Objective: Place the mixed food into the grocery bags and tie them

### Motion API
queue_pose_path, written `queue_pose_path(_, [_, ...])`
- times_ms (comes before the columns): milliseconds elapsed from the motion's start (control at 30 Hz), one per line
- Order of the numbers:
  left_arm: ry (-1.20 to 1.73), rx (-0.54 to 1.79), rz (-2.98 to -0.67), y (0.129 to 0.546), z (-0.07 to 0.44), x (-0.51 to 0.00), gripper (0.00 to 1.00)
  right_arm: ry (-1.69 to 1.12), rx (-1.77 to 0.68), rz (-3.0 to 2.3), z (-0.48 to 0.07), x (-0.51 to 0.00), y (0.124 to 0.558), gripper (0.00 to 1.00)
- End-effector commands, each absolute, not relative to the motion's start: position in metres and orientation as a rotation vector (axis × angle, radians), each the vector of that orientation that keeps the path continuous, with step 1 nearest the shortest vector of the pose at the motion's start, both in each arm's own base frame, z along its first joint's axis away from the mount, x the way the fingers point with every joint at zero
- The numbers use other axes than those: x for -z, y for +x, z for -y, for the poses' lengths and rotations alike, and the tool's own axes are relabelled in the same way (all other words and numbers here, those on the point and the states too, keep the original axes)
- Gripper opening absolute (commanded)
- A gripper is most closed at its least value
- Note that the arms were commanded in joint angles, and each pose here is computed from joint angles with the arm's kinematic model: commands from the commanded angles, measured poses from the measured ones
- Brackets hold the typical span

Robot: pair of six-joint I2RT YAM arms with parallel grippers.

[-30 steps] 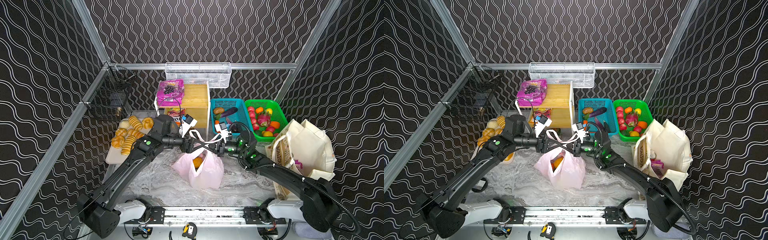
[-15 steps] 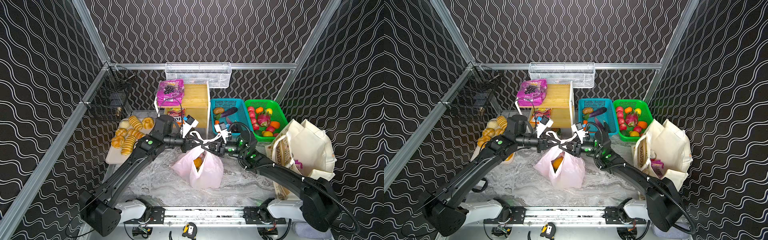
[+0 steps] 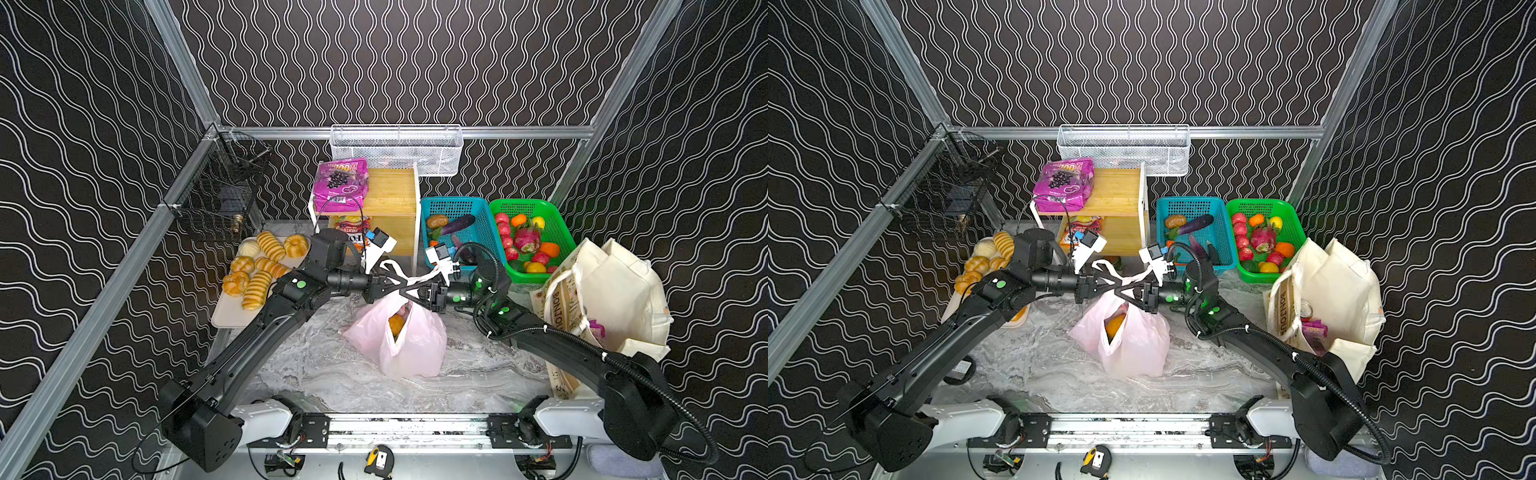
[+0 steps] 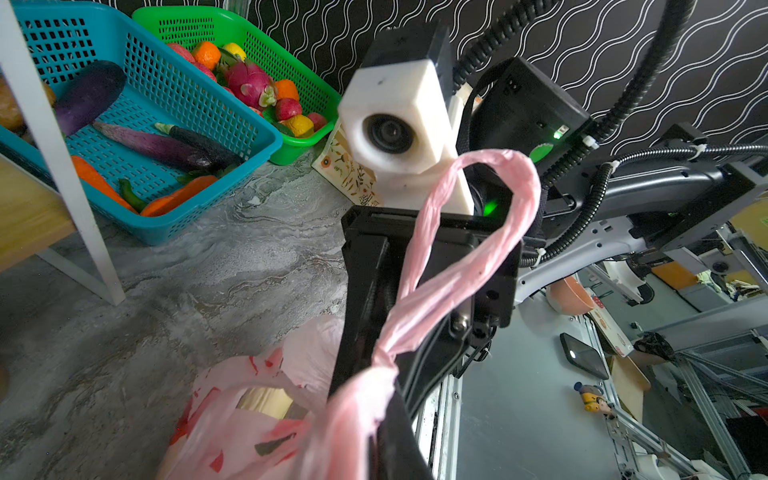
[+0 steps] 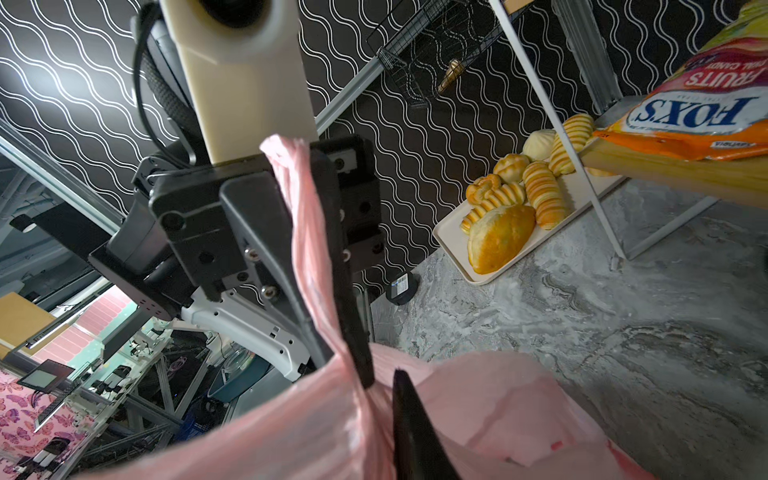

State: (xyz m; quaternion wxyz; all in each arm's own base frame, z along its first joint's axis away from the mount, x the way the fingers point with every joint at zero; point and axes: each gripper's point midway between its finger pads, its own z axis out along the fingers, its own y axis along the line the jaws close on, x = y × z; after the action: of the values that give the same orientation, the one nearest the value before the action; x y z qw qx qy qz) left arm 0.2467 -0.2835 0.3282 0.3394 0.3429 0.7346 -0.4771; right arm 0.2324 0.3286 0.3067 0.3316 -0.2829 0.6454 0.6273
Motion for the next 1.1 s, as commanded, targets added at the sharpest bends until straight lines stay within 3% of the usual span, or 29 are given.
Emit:
queue_pose_path(0, [0.894, 1.270, -1.878, 0.245, 0.285, -0.338, 0.00, -0.705, -1.628, -1.657, -0.329, -0.315, 0.238, 0.16])
queue_pose_path(133, [0.891, 1.257, -1.888, 0.244, 0.283, -0.337, 0.00, -0.673, -1.645, -1.668, -0.329, -0.315, 0.240, 0.15])
queue_pose_path(167, [0.887, 1.251, -1.892, 0.245, 0.283, -0.337, 0.00, -0.672, -1.644, -1.668, -0.328, -0.315, 0.240, 0.10])
queue_pose_path(233, [0.875, 1.234, -1.899, 0.245, 0.281, -0.338, 0.11, -0.664, -1.641, -1.664, -0.327, -0.314, 0.240, 0.03])
queue_pose_path(300, [0.857, 1.202, -1.912, 0.247, 0.277, -0.340, 0.36, -0.648, -1.622, -1.671, -0.325, -0.311, 0.243, 0.00])
queue_pose_path(433, [0.775, 1.099, -1.910, 0.258, 0.267, -0.353, 0.48, -0.664, -1.614, -1.688, -0.323, -0.306, 0.241, 0.00])
queue_pose_path(500, [0.723, 1.060, -1.888, 0.264, 0.261, -0.362, 0.48, -0.672, -1.617, -1.697, -0.323, -0.304, 0.240, 0.00])
queue_pose_path(667, [0.731, 1.091, -1.860, 0.265, 0.265, -0.372, 0.33, -0.698, -1.621, -1.687, -0.321, -0.305, 0.236, 0.00])
queue_pose_path(733, [0.726, 1.098, -1.864, 0.268, 0.267, -0.372, 0.34, -0.722, -1.624, -1.682, -0.321, -0.306, 0.234, 0.00])
queue_pose_path(833, [0.674, 1.056, -1.867, 0.277, 0.263, -0.374, 0.44, -0.763, -1.625, -1.675, -0.321, -0.307, 0.229, 0.00])
queue_pose_path(933, [0.647, 1.037, -1.860, 0.283, 0.261, -0.378, 0.45, -0.786, -1.621, -1.671, -0.320, -0.307, 0.225, 0.00])
queue_pose_path(1067, [0.648, 1.072, -1.839, 0.282, 0.264, -0.385, 0.14, -0.770, -1.605, -1.695, -0.319, -0.304, 0.228, 0.00])
